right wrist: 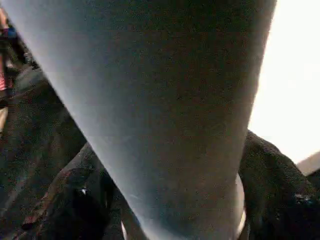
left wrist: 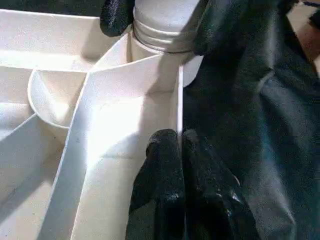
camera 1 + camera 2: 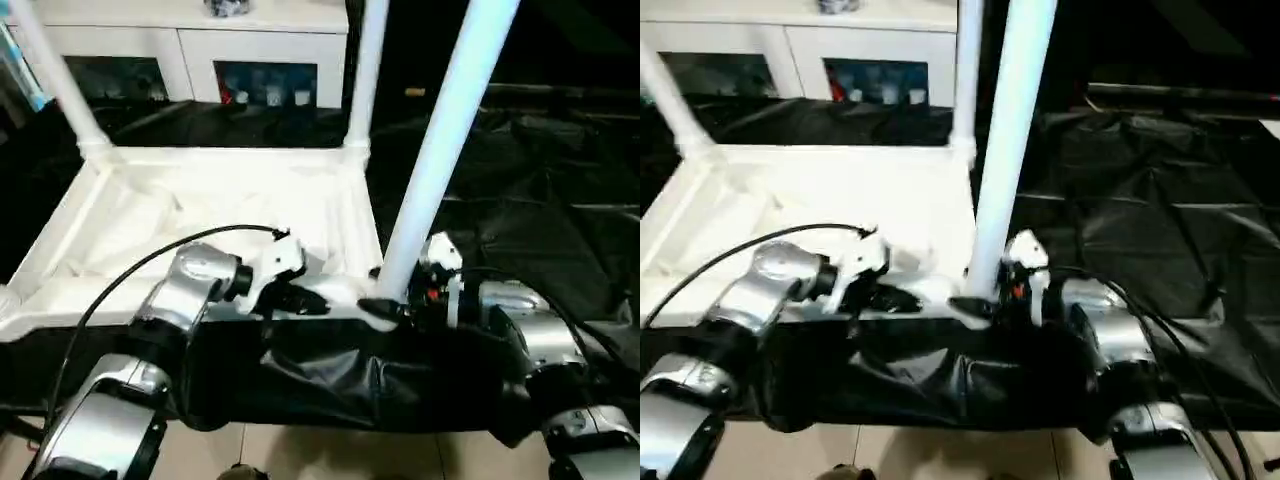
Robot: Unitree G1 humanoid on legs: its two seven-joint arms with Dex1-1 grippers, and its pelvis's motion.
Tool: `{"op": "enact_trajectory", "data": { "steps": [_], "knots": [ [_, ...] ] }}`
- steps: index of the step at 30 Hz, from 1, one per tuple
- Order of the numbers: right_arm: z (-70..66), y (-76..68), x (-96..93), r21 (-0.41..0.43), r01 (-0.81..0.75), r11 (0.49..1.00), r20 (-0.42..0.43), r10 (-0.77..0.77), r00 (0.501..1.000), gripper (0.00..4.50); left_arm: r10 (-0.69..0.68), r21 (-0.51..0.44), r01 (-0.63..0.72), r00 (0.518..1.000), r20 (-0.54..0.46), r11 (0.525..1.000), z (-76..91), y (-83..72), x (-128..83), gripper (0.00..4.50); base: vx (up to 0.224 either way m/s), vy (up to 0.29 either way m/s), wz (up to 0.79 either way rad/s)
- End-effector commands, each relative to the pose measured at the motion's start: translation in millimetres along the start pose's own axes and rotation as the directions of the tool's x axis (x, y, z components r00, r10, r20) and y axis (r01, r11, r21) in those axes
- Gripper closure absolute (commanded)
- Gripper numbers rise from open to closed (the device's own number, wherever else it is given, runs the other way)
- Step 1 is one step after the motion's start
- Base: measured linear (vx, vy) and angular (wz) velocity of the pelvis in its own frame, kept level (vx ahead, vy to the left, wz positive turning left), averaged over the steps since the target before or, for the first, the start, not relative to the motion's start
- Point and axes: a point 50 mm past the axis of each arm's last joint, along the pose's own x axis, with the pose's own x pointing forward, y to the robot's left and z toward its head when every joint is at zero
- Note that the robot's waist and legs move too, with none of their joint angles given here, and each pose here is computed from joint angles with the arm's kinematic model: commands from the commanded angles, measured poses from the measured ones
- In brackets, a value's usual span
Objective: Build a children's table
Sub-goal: Rotate leg to tighten
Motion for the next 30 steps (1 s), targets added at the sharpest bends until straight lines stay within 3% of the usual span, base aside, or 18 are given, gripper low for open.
{"op": "enact_trajectory", "data": {
  "steps": [1, 10, 13, 17, 18, 22, 24, 29, 30],
  "knots": [
    [-5.5, 12.8, 14.4, 0.019, -0.113, 0.993, -0.039, 0.113, 0.993, 1.4, -0.01, 0.061, 0.006, 0.999, 0.052, 0.998, 17.2, 1.5, 4.1, 4.5, 0.0, 0.0, 0.0],
    [-4.0, 12.8, 18.0, 0.044, -0.078, 0.996, -0.019, 0.079, 0.997, 1.79, 0.066, 0.031, -0.068, 0.996, 0.059, 0.997, 16.4, 5.6, 6.0, 4.5, 0.0, 0.0, 0.0],
    [-6.3, 6.0, 27.8, 0.079, 0.075, 0.994, 0.012, -0.076, 0.997, 1.81, 0.191, -0.015, -0.191, 0.977, 0.097, 0.982, 23.2, 14.9, 15.8, 4.5, 0.0, 0.0, 0.0],
    [-6.3, 0.3, 32.1, 0.094, 0.159, 0.983, 0.023, -0.161, 0.987, 1.82, 0.232, -0.028, -0.231, 0.967, 0.109, 0.973, 26.9, 18.3, 19.8, 4.5, 0.0, 0.0, 0.0],
    [-5.8, -11.7, 41.6, 0.137, 0.328, 0.935, 0.037, -0.336, 0.941, 1.82, 0.303, -0.05, -0.299, 0.946, 0.112, 0.953, 34.1, 23.9, 29.4, 4.5, 0.0, 0.0, 0.0],
    [-5.6, -20.7, 50.8, 0.206, 0.459, 0.864, 0.02, -0.473, 0.881, 1.83, 0.367, -0.079, -0.36, 0.924, 0.11, 0.929, 41.6, 28.5, 39.5, 4.5, 0.0, 0.0, 0.0],
    [-1.2, -26.8, 63.3, 0.234, 0.577, 0.782, -0.004, -0.593, 0.805, 1.83, 0.427, -0.1, -0.417, 0.897, 0.116, 0.903, 51.5, 31.0, 52.7, 4.5, 0.0, 0.0, 0.0],
    [7.2, -28.3, 74.0, 0.215, 0.612, 0.761, 0.007, -0.628, 0.778, 1.83, 0.416, -0.088, -0.407, 0.9, 0.133, 0.909, 58.9, 28.3, 63.6, 4.5, 0.0, 0.0, 0.0],
    [10.3, -28.7, 74.8, 0.212, 0.599, 0.772, 0.024, -0.617, 0.787, 1.27, 0.4, -0.075, -0.393, 0.907, 0.135, 0.917, 59.5, 27.4, 64.7, 4.5, 0.0, 0.0, 0.0]
  ]
}}
